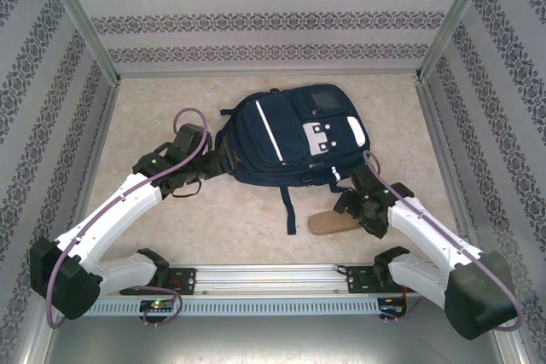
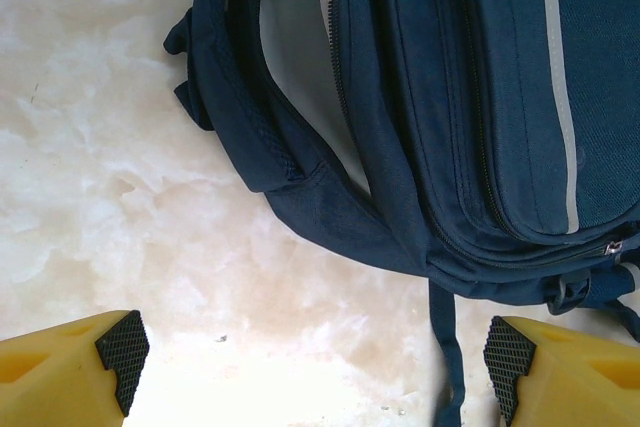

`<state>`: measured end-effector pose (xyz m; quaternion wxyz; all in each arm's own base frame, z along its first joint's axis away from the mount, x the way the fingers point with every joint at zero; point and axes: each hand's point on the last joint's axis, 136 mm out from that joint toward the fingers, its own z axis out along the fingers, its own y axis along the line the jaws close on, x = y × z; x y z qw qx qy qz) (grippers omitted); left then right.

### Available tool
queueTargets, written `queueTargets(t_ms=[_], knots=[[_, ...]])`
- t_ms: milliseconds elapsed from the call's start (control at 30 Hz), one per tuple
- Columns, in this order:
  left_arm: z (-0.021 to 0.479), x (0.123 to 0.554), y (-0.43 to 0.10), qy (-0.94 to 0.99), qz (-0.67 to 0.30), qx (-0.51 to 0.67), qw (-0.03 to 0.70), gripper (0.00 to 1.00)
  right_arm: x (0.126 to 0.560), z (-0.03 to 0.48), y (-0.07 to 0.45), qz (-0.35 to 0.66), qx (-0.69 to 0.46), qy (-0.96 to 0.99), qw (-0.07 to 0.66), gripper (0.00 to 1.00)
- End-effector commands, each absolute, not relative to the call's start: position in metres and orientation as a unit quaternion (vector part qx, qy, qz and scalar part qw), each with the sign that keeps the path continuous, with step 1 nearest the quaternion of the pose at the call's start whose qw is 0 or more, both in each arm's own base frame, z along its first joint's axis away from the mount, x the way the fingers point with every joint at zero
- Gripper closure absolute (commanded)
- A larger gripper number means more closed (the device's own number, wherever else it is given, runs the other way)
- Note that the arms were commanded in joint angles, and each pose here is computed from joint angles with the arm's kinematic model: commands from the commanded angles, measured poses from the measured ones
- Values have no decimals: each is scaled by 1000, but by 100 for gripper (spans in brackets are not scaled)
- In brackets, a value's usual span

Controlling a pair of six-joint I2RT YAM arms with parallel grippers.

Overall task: Pack the student bag
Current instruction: Move the glasses case to the center of the table.

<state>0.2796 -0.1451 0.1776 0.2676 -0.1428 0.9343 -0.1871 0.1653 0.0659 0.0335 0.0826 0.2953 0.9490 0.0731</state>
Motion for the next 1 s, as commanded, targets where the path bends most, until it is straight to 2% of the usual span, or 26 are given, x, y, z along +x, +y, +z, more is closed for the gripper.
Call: queueTargets(t_ms=[0,233,333,367,467,533,667,800,967], knots=[[173,274,-140,937,-181,-149,260,10,174,29,92,138,305,938,86,2],[172,271,-139,939,-180,-143,257,10,201,40,138,171,255,946,106,4],[173,267,-136,939,-179,-142,258,10,207,43,162,177,229,952,102,13],[173,266,-135,939,-178,-142,259,10,208,43,171,179,222,953,100,18],[175,261,-131,938,-176,-141,263,10,205,43,189,163,202,961,92,21],[176,258,-129,937,-176,-140,266,10,200,42,194,130,179,971,86,16],[177,251,-126,937,-177,-136,268,10,191,36,200,75,131,986,66,14],[179,246,-122,937,-175,-133,272,10,186,45,197,32,65,994,81,8],[178,241,-120,936,-178,-134,275,10,175,52,188,13,8,997,76,3]])
